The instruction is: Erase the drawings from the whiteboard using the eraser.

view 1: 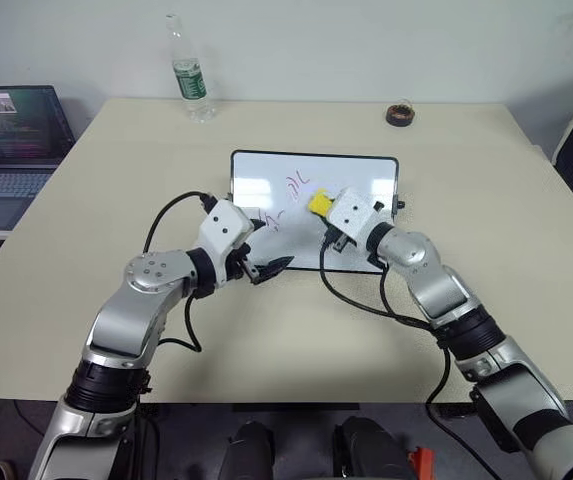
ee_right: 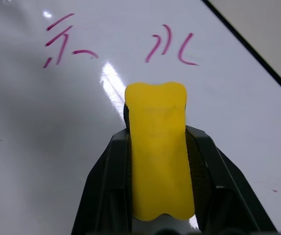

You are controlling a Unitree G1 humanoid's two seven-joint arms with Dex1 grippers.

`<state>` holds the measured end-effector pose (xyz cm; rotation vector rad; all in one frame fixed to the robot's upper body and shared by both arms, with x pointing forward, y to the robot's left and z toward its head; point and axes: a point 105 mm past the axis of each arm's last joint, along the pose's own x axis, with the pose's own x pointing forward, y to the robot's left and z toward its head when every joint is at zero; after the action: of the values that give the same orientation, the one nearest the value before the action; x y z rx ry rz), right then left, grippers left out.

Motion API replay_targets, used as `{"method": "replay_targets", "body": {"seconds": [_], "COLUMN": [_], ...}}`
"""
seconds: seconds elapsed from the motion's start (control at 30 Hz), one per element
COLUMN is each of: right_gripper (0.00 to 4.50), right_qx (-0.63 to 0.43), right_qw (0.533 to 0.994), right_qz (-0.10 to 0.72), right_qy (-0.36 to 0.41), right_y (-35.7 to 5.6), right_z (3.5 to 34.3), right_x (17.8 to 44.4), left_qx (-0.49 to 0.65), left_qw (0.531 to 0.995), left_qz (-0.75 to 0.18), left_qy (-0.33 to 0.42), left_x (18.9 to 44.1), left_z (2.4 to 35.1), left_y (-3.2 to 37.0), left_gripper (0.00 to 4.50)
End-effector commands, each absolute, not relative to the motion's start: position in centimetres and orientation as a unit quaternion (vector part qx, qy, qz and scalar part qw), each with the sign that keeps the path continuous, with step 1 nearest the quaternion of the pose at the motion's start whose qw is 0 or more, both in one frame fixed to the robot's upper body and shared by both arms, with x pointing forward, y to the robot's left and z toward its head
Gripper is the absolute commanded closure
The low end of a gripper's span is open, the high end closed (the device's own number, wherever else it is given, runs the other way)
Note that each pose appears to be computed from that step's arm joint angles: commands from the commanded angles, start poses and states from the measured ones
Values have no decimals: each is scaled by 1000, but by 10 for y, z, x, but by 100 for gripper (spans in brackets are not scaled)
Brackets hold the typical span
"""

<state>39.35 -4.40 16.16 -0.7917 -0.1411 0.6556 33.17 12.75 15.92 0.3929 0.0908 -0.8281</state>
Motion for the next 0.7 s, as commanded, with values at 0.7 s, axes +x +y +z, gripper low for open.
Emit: {"method": "replay_targets", "body": {"seconds": [0.7], "right_gripper": [338], "right_qx": [-365], "right_qw": [907], "right_qz": [205], "right_qy": [-49], "right_y": [-81], "right_z": [175], "right_x": [414], "left_qx": [197], "left_qw": [892], "left_qz": [-407], "left_qy": [14], "left_x": [332], "left_z": [169], "left_y": [119], "left_gripper": [0]}}
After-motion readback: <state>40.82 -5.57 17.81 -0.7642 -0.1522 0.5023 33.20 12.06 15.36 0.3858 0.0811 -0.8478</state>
